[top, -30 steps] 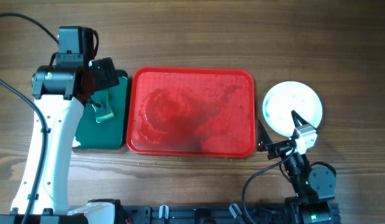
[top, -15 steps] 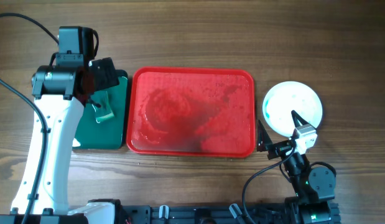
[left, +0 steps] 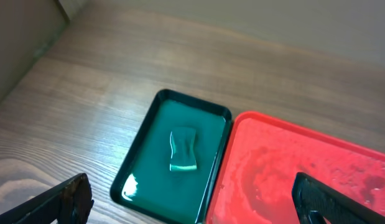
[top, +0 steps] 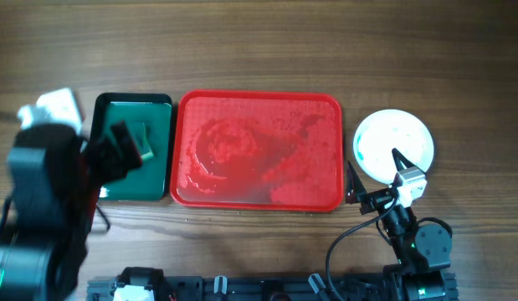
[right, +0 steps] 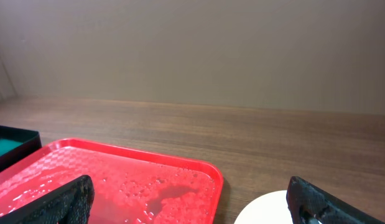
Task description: Clean dirty plates on tray and stack at the side
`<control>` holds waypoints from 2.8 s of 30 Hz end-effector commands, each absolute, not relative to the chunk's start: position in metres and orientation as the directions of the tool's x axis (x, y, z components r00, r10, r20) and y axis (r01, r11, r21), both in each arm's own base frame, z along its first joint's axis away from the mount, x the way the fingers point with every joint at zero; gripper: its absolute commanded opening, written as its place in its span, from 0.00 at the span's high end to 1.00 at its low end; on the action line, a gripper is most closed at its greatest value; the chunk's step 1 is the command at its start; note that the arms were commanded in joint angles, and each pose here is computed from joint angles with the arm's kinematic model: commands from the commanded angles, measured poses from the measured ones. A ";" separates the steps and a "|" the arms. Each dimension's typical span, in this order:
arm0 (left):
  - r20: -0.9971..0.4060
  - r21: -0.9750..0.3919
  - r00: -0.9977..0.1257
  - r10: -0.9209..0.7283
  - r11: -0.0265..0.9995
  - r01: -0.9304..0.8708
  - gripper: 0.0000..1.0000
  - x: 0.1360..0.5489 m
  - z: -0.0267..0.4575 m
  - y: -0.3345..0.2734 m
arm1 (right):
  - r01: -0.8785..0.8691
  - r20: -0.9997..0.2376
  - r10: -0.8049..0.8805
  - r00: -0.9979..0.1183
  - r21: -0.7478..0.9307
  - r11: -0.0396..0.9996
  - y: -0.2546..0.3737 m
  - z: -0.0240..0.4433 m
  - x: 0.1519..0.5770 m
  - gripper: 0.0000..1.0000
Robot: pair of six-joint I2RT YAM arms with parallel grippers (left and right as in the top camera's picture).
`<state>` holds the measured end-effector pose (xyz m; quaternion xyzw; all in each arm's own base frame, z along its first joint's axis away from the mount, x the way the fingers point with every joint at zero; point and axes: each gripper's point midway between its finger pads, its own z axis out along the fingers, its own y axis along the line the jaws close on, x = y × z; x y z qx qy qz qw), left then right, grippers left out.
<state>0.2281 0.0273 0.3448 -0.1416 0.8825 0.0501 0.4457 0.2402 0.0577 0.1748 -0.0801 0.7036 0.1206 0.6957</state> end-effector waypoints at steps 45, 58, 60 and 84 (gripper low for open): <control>-0.998 -0.037 -0.048 -0.038 0.999 -0.022 0.00 0.243 0.175 -0.002 | -0.300 -0.999 0.053 -0.012 0.054 0.952 0.061 0.176 0.239 0.00; -0.997 -0.045 -0.064 -0.046 0.999 -0.023 0.00 0.246 0.160 -0.002 | -0.300 -0.999 0.053 -0.012 0.054 0.952 0.061 0.176 0.239 0.00; -0.995 -0.075 -0.064 -0.076 0.997 -0.018 0.00 0.246 0.160 -0.004 | -0.300 -0.998 0.053 -0.012 0.055 0.952 0.061 0.176 0.239 0.00; -0.978 -0.196 -0.062 -0.197 0.980 -0.026 0.00 0.246 0.160 -0.004 | -0.300 -0.998 0.053 -0.012 0.055 0.952 0.061 0.176 0.239 0.00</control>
